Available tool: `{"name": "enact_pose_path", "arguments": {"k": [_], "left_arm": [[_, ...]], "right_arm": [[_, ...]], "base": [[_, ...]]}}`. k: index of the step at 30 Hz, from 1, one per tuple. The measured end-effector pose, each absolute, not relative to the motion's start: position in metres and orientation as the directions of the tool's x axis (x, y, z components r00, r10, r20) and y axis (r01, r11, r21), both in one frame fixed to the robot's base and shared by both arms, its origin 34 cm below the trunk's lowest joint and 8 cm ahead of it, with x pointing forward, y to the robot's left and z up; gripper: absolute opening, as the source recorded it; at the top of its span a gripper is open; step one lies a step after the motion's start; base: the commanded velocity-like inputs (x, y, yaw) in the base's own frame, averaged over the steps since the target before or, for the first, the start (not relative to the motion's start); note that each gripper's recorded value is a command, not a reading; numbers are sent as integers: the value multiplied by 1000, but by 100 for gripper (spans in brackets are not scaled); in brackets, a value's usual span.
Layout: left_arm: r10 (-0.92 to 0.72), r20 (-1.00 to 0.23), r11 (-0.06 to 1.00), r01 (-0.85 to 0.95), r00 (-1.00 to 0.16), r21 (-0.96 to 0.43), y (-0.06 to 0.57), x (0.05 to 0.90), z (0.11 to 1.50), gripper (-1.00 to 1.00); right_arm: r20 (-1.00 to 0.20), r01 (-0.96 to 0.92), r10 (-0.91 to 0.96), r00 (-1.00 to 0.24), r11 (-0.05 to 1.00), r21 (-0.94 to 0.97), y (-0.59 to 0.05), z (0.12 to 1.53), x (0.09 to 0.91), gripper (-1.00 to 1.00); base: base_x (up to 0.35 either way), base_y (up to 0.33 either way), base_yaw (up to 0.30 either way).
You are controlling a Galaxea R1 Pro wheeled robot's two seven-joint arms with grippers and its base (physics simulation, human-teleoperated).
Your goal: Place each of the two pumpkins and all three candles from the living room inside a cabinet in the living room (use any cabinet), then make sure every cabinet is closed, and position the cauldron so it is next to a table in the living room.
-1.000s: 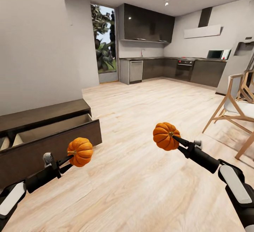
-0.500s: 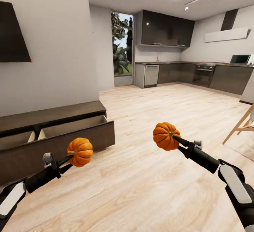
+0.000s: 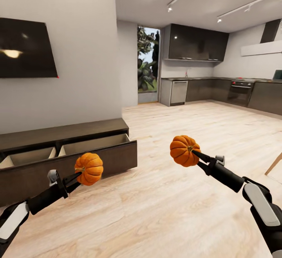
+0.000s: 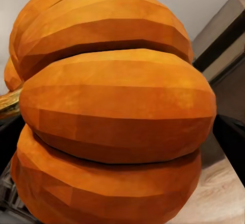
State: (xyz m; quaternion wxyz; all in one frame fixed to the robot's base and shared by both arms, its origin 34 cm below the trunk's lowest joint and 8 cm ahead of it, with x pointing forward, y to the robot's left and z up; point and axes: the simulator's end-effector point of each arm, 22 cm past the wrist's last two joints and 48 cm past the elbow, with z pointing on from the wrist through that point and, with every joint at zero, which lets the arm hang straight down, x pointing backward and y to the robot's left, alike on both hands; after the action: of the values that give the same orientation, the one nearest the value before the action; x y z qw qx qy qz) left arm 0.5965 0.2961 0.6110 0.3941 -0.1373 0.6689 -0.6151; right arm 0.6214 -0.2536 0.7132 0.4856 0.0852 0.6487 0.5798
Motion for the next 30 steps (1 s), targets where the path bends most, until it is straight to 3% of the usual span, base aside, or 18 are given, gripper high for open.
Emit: {"name": "enact_pose_path", "arguments": {"k": [30], "left_arm": [[-669,-419,207,388,-614,-898,296,587,672,-100]], "right_arm": [[-619,-580,671,-409,332,744,-251,798,598,-100]], "base": [[0,0,0]]}}
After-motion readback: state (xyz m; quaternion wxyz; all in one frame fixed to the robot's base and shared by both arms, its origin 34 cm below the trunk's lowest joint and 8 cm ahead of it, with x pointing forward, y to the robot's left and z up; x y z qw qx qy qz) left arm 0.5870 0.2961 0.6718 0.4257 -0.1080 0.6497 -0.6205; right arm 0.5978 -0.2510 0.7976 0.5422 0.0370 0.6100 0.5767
